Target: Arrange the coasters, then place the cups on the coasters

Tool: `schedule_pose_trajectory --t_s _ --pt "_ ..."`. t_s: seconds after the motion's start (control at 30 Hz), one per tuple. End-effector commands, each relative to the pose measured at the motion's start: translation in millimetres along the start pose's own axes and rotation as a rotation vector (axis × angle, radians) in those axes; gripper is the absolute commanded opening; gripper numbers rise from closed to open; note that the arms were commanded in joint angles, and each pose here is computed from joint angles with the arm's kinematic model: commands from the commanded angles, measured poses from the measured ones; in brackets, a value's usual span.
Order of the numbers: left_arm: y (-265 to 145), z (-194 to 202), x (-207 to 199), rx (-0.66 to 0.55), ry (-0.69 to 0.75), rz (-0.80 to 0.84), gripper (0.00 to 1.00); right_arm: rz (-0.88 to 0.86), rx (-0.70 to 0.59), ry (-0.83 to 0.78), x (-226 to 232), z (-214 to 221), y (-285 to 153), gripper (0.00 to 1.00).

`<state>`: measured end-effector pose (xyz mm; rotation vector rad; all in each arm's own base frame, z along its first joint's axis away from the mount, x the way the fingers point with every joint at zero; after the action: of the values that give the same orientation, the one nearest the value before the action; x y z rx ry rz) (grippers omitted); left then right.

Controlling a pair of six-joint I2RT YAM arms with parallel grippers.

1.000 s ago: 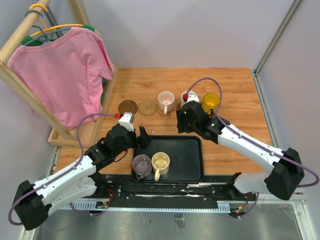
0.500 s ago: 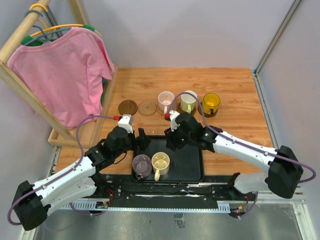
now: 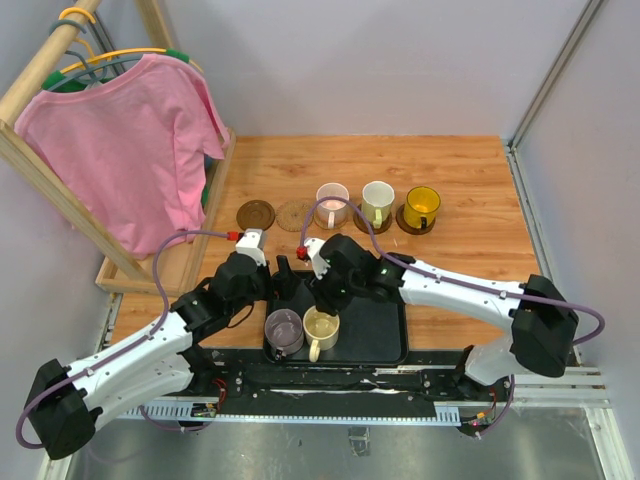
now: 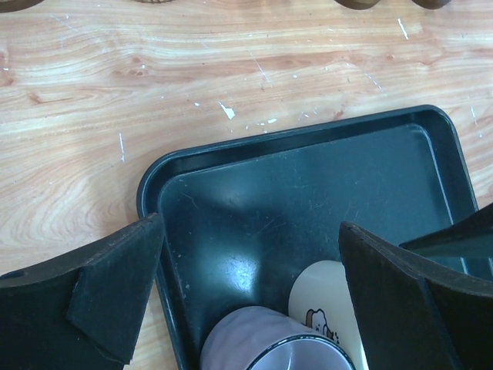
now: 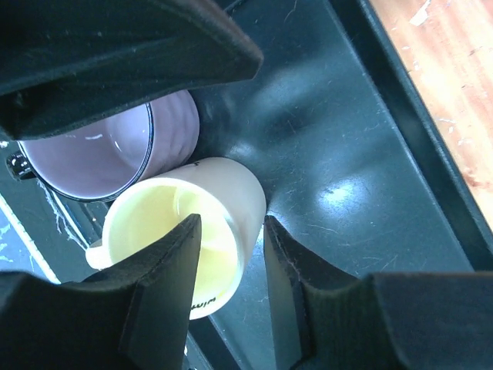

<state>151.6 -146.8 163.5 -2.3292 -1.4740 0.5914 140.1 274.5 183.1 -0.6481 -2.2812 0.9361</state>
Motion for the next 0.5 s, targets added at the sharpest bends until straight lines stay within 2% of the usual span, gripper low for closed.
schedule_pose_trajectory --t_s 0.0,0.23,0.33,0.37,0.43,0.47 --pt "-0.4 -3.4 0.1 -0.028 0.008 -0.014 1.00 0.006 0.068 -0.043 6.0 5.6 3.0 0.39" --pt "-3.0 -1.4 3.0 -0.035 0.004 -0.030 1.00 0.072 0.127 -0.044 0.9 15.8 11.1 0.36" --pt "-2.8 -0.4 3.3 -0.034 0.003 -0.030 1.00 0.127 0.131 -0.059 -0.6 16.4 11.4 0.31" --pt "-2.8 -0.3 3.2 -0.035 0.003 -0.029 1.00 0.151 0.128 -0.063 -0.9 15.8 10.8 0.27" --pt "-2.7 -0.5 3.1 -0.037 0.002 -0.028 1.00 0.195 0.123 -0.068 -2.8 14.7 9.4 0.06" --pt "-2.5 -0.4 3.1 -0.038 0.001 -0.028 1.00 0.222 0.116 -0.068 -4.1 13.8 8.6 0.02"
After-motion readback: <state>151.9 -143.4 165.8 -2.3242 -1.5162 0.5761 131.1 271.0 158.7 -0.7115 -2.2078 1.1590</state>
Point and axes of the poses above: each gripper's point midway between its finger pads, its own y axis out along the fingers, its own x axis along the line the jaws close on, z = x × y, the point moved 9 cm from there along -y, back along the fingers, and after that the axes turned 13 degrees about y, right-handed, at the moved point
